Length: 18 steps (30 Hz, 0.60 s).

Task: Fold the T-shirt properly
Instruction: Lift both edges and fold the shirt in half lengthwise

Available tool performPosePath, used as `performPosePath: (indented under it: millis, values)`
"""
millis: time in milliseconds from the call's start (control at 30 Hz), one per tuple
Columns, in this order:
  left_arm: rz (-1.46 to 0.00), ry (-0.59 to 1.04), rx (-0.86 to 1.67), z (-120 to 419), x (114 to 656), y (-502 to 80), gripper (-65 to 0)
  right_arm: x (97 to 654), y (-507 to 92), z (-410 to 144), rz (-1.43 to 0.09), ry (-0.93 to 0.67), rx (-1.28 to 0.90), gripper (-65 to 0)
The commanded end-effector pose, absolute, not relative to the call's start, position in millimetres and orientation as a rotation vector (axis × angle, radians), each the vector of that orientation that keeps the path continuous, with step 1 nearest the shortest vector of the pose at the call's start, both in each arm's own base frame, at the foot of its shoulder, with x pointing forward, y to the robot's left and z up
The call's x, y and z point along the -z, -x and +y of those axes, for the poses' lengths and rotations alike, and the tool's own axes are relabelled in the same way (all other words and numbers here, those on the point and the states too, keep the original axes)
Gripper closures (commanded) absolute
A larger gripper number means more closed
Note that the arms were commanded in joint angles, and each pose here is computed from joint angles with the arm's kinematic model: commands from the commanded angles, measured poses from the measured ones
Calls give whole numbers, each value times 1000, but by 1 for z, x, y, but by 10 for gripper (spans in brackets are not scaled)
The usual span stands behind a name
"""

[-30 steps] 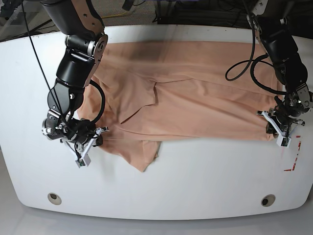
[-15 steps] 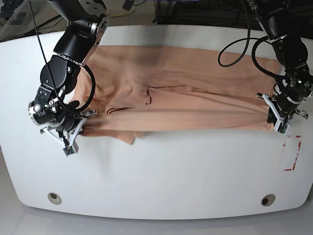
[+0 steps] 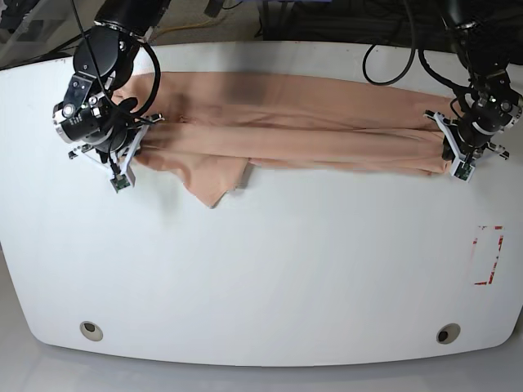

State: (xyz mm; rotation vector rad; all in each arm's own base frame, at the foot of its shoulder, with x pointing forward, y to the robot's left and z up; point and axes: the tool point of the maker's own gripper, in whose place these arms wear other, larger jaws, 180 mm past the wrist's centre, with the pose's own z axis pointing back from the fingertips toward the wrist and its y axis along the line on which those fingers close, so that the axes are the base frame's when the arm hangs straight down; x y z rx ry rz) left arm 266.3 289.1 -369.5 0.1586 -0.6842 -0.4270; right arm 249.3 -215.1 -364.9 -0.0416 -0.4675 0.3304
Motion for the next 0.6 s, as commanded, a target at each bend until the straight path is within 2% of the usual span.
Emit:
performPosePath:
  millis: [0, 67, 100, 133, 267, 333, 433, 567]
  values:
    - [-690, -196, 430, 299, 362, -266, -24, 359, -247, -221, -487, 48, -343, 0]
    - [-667, -191, 431, 299, 368, -258, -63, 364, -238, -221, -469, 32, -348, 0]
    - [-655, -187, 433, 299, 372, -254, -96, 367, -234, -220, -462, 24, -349, -29]
    - [-647, -186, 435, 299, 373, -251, -133, 368, -232, -220, -457, 22, -349, -70]
    - [-625, -180, 438, 298, 379, -243, -350, 369, -228, -220, -451, 17, -351, -330]
    - [-627, -180, 438, 298, 378, -243, -417, 365, -230, -220, -464, 25, -354, -396]
    - [-646, -183, 443, 296, 373, -246, -424, 355, -236, -218, -498, 37, -362, -407]
    - [-759, -141, 458, 278, 344, -259, -417, 343, -254, -208, -568, -6, -368, -409]
